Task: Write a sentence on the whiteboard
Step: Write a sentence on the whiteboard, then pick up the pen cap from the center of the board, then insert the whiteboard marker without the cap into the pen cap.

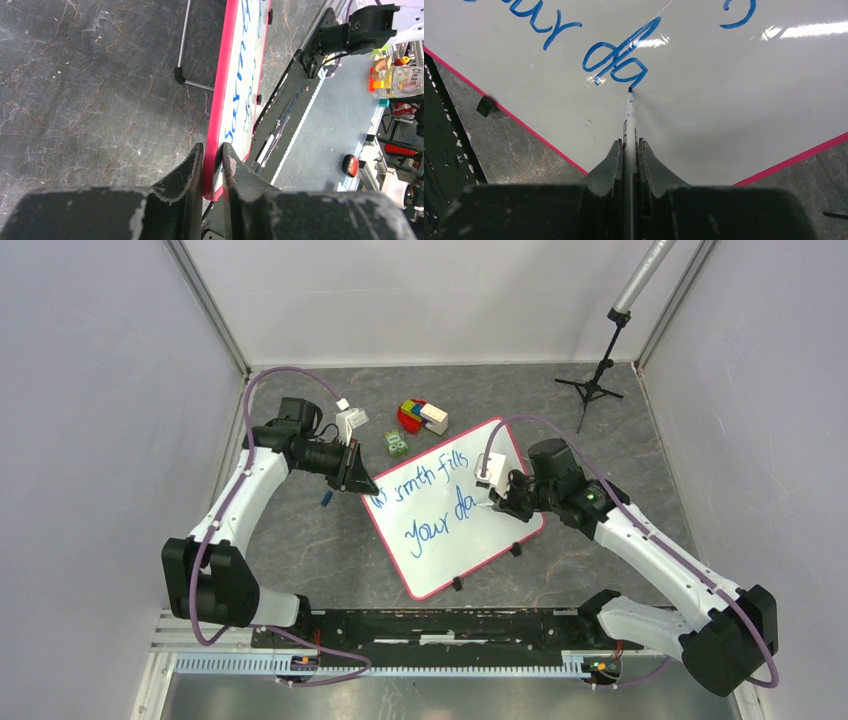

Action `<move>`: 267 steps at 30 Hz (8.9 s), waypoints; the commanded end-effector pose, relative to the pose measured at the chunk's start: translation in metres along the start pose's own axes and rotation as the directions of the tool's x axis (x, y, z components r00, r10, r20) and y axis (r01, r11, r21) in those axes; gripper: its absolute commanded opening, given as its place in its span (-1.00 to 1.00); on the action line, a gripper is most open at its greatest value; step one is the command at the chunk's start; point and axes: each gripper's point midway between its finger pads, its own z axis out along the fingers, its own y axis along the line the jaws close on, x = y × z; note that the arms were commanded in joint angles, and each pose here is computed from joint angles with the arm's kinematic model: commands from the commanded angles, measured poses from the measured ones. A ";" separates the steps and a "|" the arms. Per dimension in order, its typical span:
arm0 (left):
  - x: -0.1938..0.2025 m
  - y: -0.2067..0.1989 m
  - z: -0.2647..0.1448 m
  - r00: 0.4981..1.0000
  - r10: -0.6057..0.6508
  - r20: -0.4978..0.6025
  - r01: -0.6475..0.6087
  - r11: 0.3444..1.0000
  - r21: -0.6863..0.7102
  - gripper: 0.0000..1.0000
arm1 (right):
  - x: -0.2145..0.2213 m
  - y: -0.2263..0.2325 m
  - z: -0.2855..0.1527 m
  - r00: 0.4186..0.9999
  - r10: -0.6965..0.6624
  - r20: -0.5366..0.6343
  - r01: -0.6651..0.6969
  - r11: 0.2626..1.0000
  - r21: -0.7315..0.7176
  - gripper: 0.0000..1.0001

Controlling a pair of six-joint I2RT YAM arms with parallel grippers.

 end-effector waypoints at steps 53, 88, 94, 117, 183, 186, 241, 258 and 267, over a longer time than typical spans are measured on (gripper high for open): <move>-0.004 0.006 0.000 0.999 0.040 -0.006 -0.040 0.998 -0.044 -0.95 | -0.030 -0.064 -0.016 0.999 -0.047 -0.010 0.048 0.984 0.172 -1.00; -0.006 0.004 0.000 0.999 0.046 -0.003 -0.046 0.998 -0.038 -0.95 | 0.004 0.022 -0.002 0.999 -0.032 -0.024 0.028 0.992 -0.126 -1.00; -0.007 0.003 -0.001 0.999 0.048 -0.001 -0.048 0.998 -0.042 -0.95 | -0.028 0.015 -0.001 0.998 -0.051 0.025 0.053 0.992 -0.111 -1.00; -0.008 0.000 -0.003 0.998 0.059 0.006 -0.058 0.997 -0.042 -0.95 | 0.021 -0.011 -0.021 0.994 -0.014 -0.108 0.018 0.999 0.035 -1.00; 0.078 0.221 -0.027 0.959 -0.061 -0.275 -0.134 0.760 -0.635 0.21 | -0.007 -0.077 -0.071 0.839 0.427 0.337 -0.428 0.901 -0.075 -1.00; 0.082 0.228 -0.022 0.957 -0.075 -0.280 -0.127 0.760 -0.638 0.18 | -0.002 -0.077 -0.071 0.838 0.433 0.331 -0.435 0.898 -0.072 -1.00; -0.044 -0.095 0.128 0.593 0.752 -0.288 -0.790 0.613 -0.026 -0.95 | 0.047 -0.002 -0.071 0.753 0.587 0.297 -0.497 0.803 -0.329 -1.00; -0.022 -0.113 0.171 0.434 0.854 -0.288 -0.888 0.460 0.027 -0.95 | 0.021 0.026 -0.069 0.711 0.640 0.292 -0.443 0.730 -0.520 -1.00; -0.009 -0.120 0.173 0.420 0.862 -0.284 -0.886 0.457 0.078 -0.95 | 0.016 0.029 -0.068 0.717 0.631 0.296 -0.417 0.729 -0.543 -1.00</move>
